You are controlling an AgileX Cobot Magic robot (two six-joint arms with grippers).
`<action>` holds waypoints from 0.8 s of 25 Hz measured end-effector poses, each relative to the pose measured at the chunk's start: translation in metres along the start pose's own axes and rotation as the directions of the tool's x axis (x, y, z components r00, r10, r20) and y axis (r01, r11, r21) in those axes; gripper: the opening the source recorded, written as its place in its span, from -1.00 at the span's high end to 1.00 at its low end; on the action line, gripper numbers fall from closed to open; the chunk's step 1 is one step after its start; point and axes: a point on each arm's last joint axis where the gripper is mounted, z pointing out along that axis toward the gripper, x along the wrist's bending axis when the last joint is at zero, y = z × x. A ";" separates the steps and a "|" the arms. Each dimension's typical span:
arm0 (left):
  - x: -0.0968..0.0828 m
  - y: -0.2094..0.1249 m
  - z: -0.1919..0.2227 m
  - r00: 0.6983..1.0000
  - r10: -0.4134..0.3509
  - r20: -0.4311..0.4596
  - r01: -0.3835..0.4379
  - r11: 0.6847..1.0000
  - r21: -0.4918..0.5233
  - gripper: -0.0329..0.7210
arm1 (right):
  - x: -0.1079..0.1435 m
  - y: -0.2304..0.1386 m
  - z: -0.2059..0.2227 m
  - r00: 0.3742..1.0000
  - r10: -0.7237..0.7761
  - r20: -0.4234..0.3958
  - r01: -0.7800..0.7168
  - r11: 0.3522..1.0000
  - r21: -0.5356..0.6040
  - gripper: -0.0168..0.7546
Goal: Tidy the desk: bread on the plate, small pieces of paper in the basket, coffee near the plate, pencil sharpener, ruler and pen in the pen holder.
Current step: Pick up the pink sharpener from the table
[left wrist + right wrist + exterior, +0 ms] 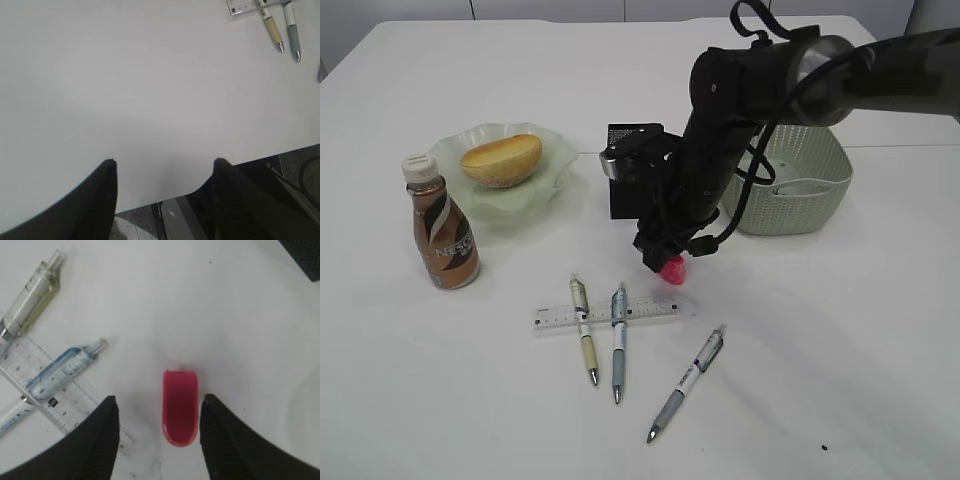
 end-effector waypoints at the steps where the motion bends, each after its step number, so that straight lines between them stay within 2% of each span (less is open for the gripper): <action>1: 0.000 0.000 0.000 1.000 0.000 0.000 0.000 1.000 0.000 -0.24 | 0.002 0.001 0.002 1.000 -0.008 -0.002 0.008 1.000 0.001 -0.13; 20: 0.000 0.000 0.000 1.000 0.001 -0.002 -0.001 1.000 0.000 -0.24 | -0.002 0.002 0.017 0.998 -0.046 0.033 0.046 0.999 0.000 -0.13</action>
